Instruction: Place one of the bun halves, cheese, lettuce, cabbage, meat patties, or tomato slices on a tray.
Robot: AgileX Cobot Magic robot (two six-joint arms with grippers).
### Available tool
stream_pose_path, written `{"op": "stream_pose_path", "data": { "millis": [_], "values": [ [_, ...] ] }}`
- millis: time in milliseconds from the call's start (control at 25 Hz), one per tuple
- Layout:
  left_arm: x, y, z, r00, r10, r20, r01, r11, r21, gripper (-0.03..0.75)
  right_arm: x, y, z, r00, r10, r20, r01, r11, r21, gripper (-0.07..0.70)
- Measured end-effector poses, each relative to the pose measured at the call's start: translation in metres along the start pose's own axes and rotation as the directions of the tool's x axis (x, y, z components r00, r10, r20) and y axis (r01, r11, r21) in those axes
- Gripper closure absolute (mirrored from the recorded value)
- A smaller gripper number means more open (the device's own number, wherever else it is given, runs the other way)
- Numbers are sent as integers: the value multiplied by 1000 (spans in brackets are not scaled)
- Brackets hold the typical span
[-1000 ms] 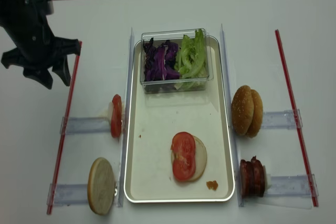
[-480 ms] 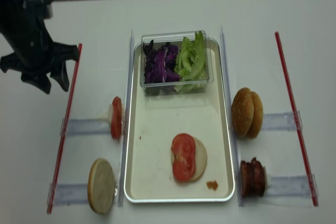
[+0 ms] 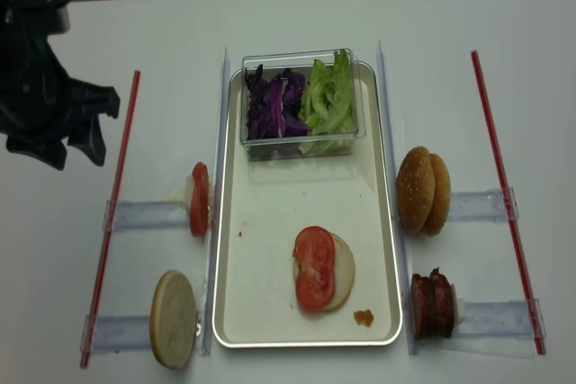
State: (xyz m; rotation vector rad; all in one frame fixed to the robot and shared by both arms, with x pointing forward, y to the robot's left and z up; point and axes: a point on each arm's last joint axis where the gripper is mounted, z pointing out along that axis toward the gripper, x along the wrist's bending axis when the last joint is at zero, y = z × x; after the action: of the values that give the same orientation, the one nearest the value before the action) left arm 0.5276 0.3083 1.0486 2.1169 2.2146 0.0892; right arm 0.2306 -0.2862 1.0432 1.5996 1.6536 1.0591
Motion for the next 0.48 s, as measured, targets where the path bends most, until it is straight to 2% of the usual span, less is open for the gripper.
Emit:
{"op": "stream_pose_path", "data": {
  "millis": [480],
  "values": [
    [1,-57,-34,999,44,-3,-44,993,-109,283,0,0,0,1000,-5,0,5,1000,0,178]
  ]
}}
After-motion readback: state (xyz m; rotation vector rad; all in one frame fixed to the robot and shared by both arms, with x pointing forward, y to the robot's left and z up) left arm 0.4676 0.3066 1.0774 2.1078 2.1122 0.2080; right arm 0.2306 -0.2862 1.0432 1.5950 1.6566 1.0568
